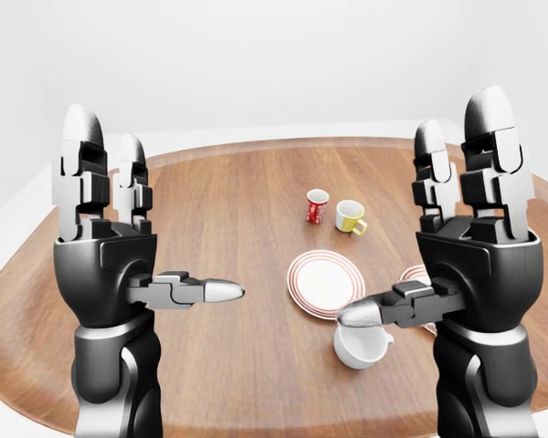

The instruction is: Put the white mug on the left plate.

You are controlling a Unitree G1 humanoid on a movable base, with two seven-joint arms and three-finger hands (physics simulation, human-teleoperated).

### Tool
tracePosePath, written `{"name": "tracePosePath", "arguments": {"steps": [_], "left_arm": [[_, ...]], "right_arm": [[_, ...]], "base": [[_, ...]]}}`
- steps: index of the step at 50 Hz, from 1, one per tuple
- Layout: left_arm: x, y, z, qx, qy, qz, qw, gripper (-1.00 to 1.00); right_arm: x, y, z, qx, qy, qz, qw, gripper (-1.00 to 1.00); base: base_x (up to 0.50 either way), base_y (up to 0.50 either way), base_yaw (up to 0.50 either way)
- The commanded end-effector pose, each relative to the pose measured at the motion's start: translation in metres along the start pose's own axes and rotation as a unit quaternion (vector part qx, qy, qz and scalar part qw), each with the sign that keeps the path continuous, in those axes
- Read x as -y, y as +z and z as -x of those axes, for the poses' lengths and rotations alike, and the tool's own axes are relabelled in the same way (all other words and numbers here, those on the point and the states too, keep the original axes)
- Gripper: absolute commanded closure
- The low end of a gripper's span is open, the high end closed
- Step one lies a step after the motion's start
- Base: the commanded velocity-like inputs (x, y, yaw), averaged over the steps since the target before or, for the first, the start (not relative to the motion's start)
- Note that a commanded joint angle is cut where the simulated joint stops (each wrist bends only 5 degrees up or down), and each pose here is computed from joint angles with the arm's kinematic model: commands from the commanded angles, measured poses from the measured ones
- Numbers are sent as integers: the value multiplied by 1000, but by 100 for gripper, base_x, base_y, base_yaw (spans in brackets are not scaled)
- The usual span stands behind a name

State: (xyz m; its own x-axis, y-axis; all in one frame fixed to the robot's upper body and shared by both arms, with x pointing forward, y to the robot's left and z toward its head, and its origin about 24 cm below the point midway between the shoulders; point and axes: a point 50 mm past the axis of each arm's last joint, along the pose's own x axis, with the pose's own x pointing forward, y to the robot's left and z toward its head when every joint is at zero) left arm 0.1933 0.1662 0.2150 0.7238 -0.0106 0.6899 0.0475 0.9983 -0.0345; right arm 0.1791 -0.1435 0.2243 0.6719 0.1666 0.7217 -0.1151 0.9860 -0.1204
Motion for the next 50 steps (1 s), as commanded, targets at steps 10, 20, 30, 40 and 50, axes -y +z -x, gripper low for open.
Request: {"name": "tracePosePath", "arguments": {"steps": [10,20,30,40,50], "left_arm": [[1,-1,1,-3,-1,-1,1000,-100],[2,2,0,5,-3,-1,1000,-100],[1,5,-2,12,-2,-2,1000,-100],[1,4,-1,11,-2,-2,1000,-100],[1,4,-1,10,-2,-3,1000,-100]], "right_arm": [[-42,25,0,52,77,41,995,-100],[-56,33,8,57,123,53,989,-100],[-55,16,26,-26,155,75,985,-100],[-47,13,25,-36,180,149,972,-100],[-47,10,27,-67,221,225,947,-100]], "base": [[0,0,0],[0,0,0],[0,0,0],[0,0,0],[0,0,0]]}}
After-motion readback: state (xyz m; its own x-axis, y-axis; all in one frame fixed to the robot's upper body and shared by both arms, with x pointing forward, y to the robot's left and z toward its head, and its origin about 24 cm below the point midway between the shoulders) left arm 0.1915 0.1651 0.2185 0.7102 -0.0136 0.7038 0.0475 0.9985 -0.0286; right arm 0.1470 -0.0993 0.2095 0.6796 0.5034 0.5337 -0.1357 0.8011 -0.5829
